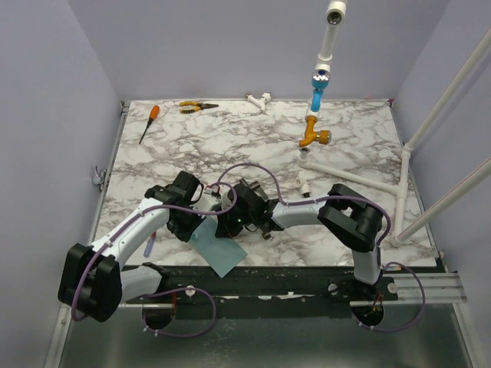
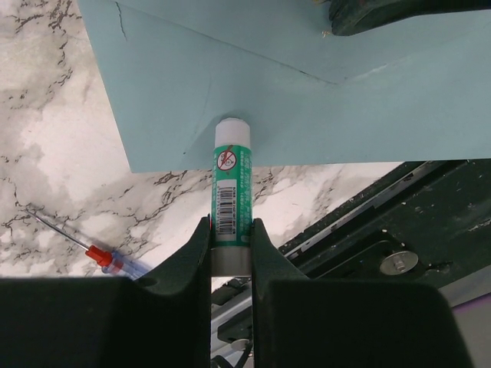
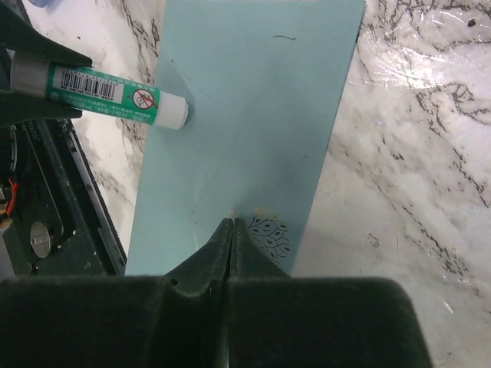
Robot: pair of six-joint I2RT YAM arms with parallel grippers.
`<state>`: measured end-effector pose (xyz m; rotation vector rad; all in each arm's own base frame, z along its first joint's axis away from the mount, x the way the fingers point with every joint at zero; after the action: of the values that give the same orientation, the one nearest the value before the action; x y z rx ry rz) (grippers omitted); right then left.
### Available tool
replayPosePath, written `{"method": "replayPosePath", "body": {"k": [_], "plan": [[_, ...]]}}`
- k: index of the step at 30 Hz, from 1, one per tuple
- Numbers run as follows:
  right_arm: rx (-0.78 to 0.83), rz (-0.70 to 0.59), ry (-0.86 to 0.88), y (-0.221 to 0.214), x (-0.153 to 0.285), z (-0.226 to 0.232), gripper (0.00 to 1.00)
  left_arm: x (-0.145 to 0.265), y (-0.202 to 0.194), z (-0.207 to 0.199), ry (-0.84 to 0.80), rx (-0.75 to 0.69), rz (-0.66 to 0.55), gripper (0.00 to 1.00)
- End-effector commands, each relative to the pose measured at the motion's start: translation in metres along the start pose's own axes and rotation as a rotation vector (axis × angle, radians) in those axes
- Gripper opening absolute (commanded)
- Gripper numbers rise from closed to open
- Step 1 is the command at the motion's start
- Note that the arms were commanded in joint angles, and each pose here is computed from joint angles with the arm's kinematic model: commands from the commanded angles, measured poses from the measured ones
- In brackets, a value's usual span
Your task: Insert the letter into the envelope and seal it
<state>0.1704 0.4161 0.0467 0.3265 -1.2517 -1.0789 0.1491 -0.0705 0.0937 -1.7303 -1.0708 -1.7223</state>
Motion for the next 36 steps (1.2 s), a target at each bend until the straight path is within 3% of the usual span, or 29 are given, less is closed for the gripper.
{"method": "replayPosePath", "body": {"k": [1, 5, 13, 24, 31, 36], "plan": [[0.089, 0.019, 0.098, -0.015, -0.016, 0.024, 0.00, -0.007, 0.013, -0.002, -0.029, -0.005, -0.054, 0.00], [0.092, 0.006, 0.111, -0.010, -0.023, 0.024, 0.01, -0.006, 0.014, -0.002, -0.029, -0.004, -0.060, 0.00], [0.073, 0.113, 0.068, -0.052, -0.037, 0.006, 0.01, -0.002, 0.020, -0.001, -0.031, -0.007, -0.079, 0.00], [0.174, 0.108, -0.138, -0.041, -0.029, -0.022, 0.01, 0.034, 0.060, -0.008, -0.092, 0.049, -0.224, 0.00], [0.264, 0.066, -0.168, -0.036, -0.024, -0.025, 0.01, 0.035, 0.066, -0.007, -0.120, 0.061, -0.212, 0.00], [0.281, 0.067, -0.171, -0.041, -0.021, -0.026, 0.01, 0.059, 0.080, -0.008, -0.130, 0.064, -0.286, 0.00]]}}
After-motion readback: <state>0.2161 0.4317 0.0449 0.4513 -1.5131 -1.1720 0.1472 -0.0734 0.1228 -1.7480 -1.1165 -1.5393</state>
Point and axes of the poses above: each gripper's point midway between its finger pads, its own x axis back along the fingers, its own z axis along the line the jaws close on, y = z × x, the point moved 4 cm from there along x, back along the fingers, and after that the axes turned 11 degrees about x, right-handed, at the moved point
